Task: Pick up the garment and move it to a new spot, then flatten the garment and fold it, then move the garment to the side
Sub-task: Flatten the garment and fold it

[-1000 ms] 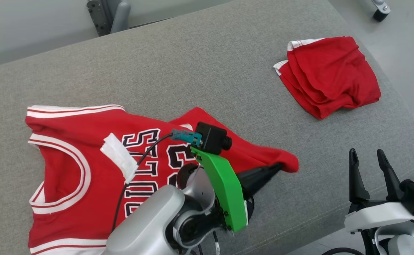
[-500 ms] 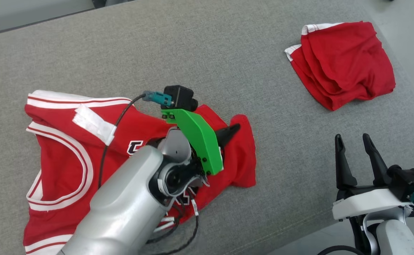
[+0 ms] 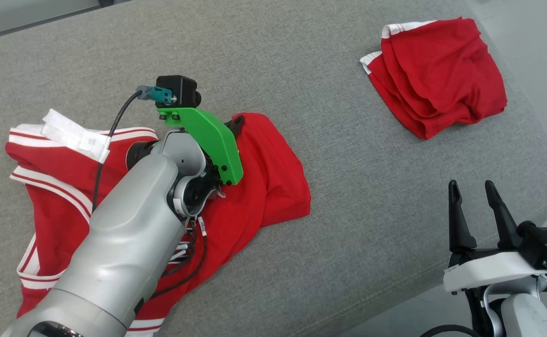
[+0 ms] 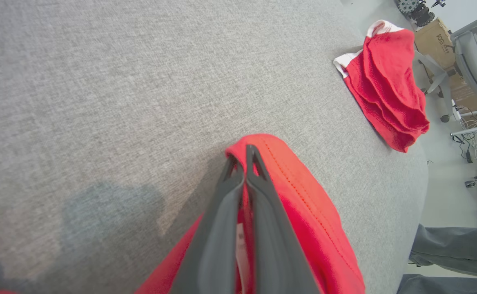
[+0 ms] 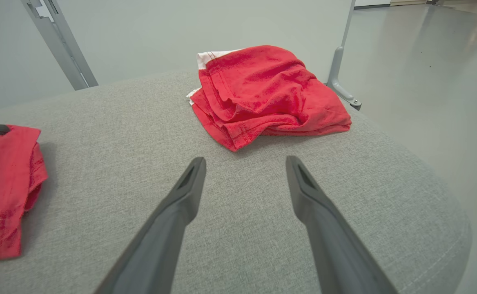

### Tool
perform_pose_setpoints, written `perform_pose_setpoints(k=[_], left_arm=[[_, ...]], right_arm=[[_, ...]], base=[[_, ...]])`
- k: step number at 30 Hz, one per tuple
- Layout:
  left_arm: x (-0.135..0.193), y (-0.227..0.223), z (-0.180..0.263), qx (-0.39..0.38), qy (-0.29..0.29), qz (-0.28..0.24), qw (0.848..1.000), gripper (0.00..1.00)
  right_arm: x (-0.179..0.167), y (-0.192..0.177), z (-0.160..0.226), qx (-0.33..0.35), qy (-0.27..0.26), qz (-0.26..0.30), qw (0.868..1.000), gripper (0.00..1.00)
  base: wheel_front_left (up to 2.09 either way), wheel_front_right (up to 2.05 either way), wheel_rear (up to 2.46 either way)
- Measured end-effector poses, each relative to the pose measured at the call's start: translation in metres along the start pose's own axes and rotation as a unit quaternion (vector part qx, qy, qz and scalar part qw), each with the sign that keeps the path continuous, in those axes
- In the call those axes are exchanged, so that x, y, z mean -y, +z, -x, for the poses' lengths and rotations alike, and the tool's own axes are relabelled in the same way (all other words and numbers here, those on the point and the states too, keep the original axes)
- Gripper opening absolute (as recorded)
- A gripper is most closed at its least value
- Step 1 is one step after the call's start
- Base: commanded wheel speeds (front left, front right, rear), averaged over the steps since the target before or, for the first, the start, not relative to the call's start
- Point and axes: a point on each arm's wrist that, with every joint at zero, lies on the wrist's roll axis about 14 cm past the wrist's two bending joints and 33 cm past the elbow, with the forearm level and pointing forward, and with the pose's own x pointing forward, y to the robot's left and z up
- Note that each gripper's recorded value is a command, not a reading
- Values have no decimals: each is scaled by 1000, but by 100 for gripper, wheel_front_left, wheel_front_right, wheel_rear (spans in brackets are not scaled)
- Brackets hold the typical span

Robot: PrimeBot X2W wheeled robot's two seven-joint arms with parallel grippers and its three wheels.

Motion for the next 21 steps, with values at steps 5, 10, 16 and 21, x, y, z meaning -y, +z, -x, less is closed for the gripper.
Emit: perform_pose_setpoints(k=[5, 10, 16, 21], left_arm=[[-17, 4, 4, 13, 30, -35, 999, 12], [-23, 16, 9, 53, 42, -62, 996, 100], [-24, 32, 24, 101, 48, -101, 989, 100], [-11, 27, 41, 139, 35, -122, 982, 100]], right_arm=[[-7, 0, -3, 1, 10, -3, 1000, 100], [-11, 1, -6, 4, 17, -2, 1000, 100], [-14, -3, -4, -1, 23, 3, 1000, 100], [-17, 0, -4, 5, 28, 4, 1000, 100]], base=[[0, 0, 0], [0, 0, 0], [0, 0, 0], [0, 0, 0]])
